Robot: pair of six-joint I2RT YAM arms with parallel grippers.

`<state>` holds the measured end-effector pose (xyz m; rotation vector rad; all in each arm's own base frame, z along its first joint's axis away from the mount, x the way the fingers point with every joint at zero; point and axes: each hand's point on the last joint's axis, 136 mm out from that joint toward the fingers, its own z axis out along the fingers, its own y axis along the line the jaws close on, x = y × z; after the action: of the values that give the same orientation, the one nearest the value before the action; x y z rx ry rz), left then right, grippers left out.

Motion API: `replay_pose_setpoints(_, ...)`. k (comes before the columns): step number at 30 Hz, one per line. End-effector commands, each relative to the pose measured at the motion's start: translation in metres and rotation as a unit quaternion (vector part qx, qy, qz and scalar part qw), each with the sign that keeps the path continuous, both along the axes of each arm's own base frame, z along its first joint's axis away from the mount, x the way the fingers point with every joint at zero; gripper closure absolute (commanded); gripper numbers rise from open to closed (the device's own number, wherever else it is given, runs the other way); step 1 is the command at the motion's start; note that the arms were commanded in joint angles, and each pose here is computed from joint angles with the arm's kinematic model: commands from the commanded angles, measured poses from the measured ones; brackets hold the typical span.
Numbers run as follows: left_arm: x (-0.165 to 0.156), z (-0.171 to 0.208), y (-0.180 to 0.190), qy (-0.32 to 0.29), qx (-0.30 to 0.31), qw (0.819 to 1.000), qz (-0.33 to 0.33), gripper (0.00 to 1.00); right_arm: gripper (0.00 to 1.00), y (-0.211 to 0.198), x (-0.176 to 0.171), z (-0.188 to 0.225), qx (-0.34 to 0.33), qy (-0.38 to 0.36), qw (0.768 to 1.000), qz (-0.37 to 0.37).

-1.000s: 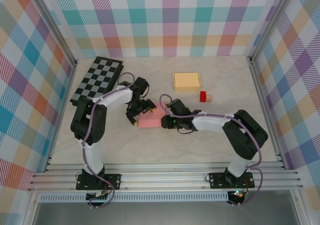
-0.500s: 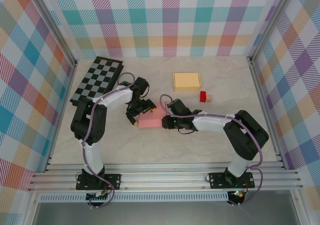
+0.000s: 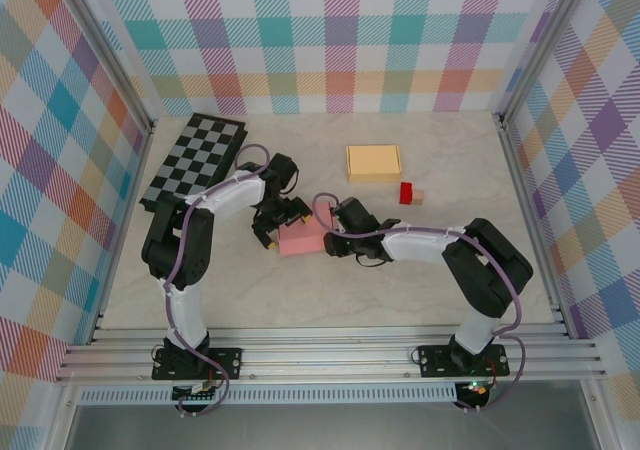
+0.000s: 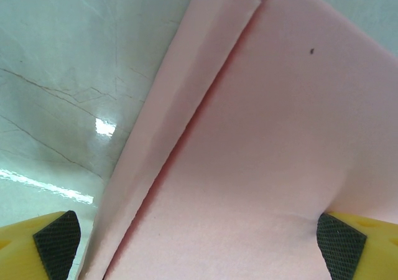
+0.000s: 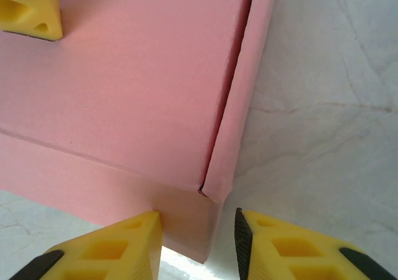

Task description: Fold the paper box

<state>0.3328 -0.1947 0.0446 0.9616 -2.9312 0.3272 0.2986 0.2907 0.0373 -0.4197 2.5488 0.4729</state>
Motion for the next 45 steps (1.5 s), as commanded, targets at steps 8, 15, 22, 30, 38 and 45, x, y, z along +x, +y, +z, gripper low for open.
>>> replay_pose_setpoints(8, -0.025, -0.039, 0.035, 0.065, 0.083, 0.994, 0.002, 0.01, 0.59, -0.017, 0.012, -0.031, -0.075, -0.058, 0.995, 0.045)
replay_pose_setpoints(15, -0.023, -0.036, 0.034, 0.063, 0.082, 0.995, 0.000, 0.01, 0.57, -0.007, 0.020, -0.022, -0.060, -0.085, 0.993, 0.059)
replay_pose_setpoints(22, -0.017, -0.026, 0.031, 0.055, 0.075, 0.996, -0.001, 0.01, 0.54, -0.015, 0.016, 0.005, -0.026, -0.074, 0.997, 0.017)
replay_pose_setpoints(30, 0.007, 0.005, 0.019, 0.017, 0.043, 0.999, 0.001, 0.01, 0.51, -0.026, 0.004, 0.036, -0.001, -0.045, 0.999, -0.017)
replay_pose_setpoints(38, 0.042, 0.050, 0.006, -0.060, 0.009, 0.998, -0.027, 0.01, 0.51, -0.031, -0.012, 0.056, 0.026, 0.018, 0.997, -0.068)
replay_pose_setpoints(45, 0.088, 0.097, -0.021, -0.207, -0.037, 0.957, -0.199, 0.02, 0.52, -0.027, -0.025, 0.058, 0.051, 0.062, 0.994, -0.079)
